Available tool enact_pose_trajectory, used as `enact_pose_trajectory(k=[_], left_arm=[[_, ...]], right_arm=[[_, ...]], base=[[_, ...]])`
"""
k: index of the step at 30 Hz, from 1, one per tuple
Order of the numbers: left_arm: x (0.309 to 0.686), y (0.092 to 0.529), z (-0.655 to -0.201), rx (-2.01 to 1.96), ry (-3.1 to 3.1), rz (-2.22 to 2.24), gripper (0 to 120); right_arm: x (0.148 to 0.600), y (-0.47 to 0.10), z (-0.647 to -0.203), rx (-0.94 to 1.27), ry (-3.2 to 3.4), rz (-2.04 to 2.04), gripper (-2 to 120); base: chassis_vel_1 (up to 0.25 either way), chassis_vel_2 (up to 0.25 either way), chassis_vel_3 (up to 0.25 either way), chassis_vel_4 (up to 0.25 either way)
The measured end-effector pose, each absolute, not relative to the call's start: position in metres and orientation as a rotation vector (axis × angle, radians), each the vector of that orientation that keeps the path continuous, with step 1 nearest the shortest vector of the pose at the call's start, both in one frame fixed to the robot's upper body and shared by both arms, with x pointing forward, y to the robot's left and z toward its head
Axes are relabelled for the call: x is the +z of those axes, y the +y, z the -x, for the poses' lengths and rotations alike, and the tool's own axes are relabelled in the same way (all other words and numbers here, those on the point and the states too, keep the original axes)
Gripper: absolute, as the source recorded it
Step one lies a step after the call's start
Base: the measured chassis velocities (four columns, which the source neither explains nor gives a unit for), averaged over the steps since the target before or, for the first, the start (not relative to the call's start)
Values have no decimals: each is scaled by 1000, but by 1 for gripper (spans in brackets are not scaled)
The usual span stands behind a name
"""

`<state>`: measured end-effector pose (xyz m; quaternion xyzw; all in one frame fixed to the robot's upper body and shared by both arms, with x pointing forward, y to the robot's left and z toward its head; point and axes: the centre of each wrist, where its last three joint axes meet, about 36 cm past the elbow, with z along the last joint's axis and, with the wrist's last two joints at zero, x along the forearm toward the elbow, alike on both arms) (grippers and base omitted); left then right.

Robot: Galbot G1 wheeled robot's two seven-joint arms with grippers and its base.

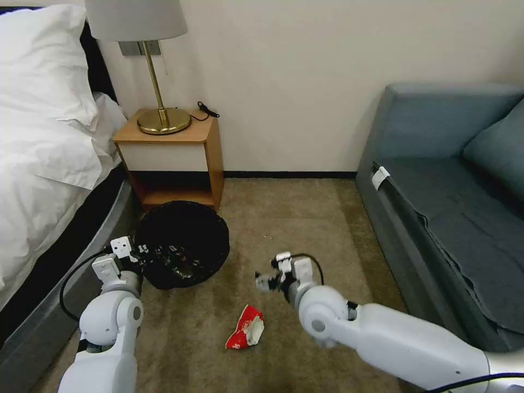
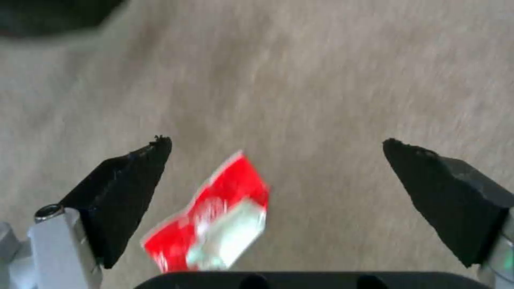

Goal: Pick up the trash bin, then pick up the garbage on the floor and place it into the trash bin.

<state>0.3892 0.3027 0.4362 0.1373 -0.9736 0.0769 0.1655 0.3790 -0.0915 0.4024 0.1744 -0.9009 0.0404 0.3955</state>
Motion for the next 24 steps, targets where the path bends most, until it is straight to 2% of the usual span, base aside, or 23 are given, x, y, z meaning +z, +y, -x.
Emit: enact_pose_trajectory(k=[11,24], left_arm=[[435,306,-386,218,-2778,-404,3],[436,314,-381,187,-2769,-419,3]], right_arm=[[341,-60,-334,220,-2132,-491,100],[322,-49,-329,253,-2125,-503,96]], base=[[0,0,0,0],[0,0,0,0]])
